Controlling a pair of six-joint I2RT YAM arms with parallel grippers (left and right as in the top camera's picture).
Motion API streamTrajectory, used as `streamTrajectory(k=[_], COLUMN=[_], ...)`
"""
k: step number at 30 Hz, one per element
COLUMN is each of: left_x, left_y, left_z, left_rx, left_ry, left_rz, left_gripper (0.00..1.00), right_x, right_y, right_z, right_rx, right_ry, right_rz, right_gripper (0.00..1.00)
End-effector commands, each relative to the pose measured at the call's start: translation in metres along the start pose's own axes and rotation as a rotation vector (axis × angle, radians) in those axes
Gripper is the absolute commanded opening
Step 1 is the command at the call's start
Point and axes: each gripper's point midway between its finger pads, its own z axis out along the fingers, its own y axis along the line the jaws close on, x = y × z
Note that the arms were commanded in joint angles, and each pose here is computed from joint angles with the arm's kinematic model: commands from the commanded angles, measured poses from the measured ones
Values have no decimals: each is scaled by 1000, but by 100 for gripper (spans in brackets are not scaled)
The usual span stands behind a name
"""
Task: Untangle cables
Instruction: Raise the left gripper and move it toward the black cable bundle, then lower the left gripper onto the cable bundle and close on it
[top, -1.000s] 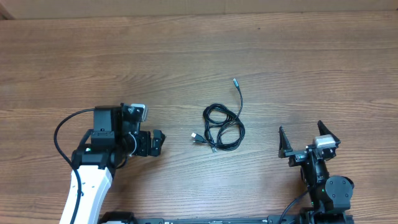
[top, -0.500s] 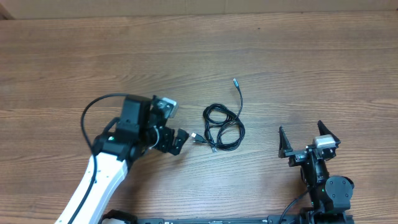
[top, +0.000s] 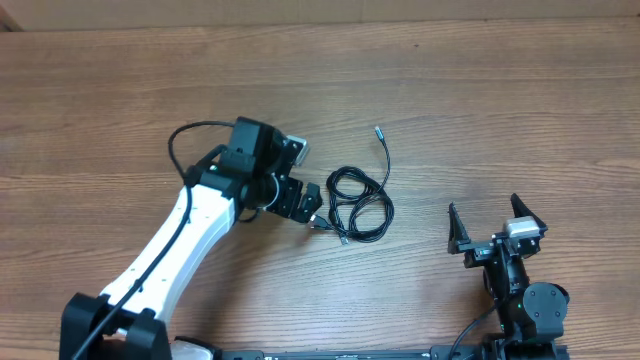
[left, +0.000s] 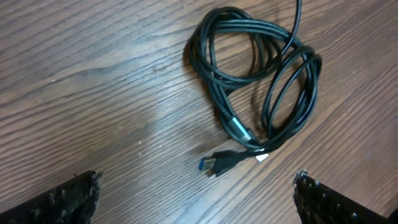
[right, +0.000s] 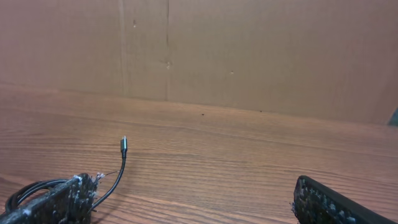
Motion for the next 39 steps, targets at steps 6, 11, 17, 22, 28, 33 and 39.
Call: streamTrajectory(k=[6, 11, 17, 22, 28, 33, 39], left_x=[-12, -17, -20, -29, -30, -33, -48], left_y=[-37, -41, -43, -38, -16, -5, -5], left_z=[1, 2, 2, 1, 1, -1, -3], left_rx=[36, 42, 51, 22, -93, -150, -151], left_ry=[-5, -24, -36, -71, -98, -128, -169], left_rz=[35, 52, 54, -68, -299, -388, -418], left_gripper=[100, 100, 100, 96, 98, 96, 98], right_x=[4, 4, 4, 4, 4, 4, 4], right_y=[0, 0, 0, 0, 0, 0, 0], right_z=[1, 1, 1, 1, 1, 1, 1], right_rx=[5, 5, 5, 5, 5, 5, 5], right_ry=[4, 4, 4, 4, 4, 4, 4], right_rz=[-4, -4, -4, -4, -4, -4, -4], right_gripper=[100, 100, 100, 100, 100, 100, 100])
